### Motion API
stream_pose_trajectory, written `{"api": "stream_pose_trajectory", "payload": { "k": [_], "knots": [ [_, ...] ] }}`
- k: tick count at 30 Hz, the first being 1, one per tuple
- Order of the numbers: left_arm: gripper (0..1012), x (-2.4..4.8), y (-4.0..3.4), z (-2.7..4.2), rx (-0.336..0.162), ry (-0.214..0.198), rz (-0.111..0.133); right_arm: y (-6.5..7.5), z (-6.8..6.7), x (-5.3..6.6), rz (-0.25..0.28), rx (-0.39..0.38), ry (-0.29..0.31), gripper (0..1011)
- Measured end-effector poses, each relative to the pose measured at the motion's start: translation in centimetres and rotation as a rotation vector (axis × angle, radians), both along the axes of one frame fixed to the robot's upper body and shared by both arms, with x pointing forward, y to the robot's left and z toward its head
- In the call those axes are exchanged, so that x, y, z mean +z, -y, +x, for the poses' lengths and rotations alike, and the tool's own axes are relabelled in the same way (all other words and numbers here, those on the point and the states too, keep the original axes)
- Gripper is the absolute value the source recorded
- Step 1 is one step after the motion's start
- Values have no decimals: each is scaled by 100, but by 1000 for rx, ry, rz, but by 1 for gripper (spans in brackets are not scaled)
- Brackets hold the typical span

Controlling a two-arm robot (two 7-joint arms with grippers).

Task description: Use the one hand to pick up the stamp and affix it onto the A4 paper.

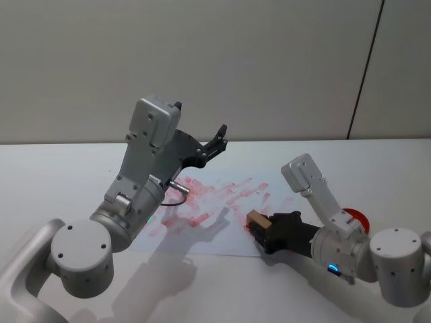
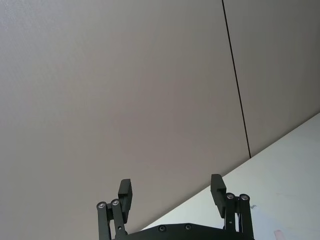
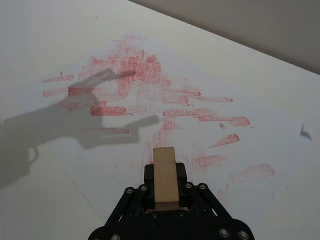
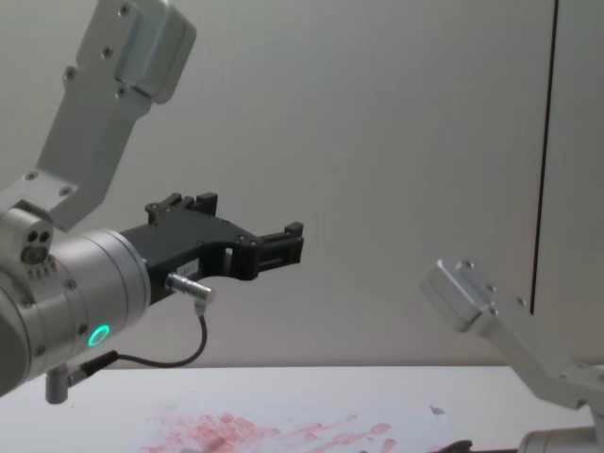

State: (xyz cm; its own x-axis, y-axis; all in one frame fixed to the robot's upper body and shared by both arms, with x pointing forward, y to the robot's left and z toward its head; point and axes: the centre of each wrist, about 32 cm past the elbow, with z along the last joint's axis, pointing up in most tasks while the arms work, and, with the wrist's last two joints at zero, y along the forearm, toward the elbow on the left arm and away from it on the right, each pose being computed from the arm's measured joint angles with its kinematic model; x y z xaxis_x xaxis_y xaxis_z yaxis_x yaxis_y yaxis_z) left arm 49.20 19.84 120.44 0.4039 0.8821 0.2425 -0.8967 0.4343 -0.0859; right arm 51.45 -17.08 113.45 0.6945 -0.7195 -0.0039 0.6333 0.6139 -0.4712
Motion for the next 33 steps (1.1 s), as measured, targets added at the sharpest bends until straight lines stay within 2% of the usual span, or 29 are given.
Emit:
{"api": "stream_pose_trajectory", "payload": {
  "k": [11,18,21,26,28,33],
  "knots": [
    [1001,0,0,0,0,0,0,-2,-38,-18,35,-31,16,221],
    [1001,0,0,0,0,0,0,81,-46,175,104,-80,89,220],
    [1001,0,0,0,0,0,0,180,-78,289,139,-122,127,220],
    [1001,0,0,0,0,0,0,349,-152,388,160,-180,158,220],
    [1001,0,0,0,0,0,0,412,-184,409,163,-200,163,220],
    [1001,0,0,0,0,0,0,687,-337,455,151,-278,160,221]
  ]
}}
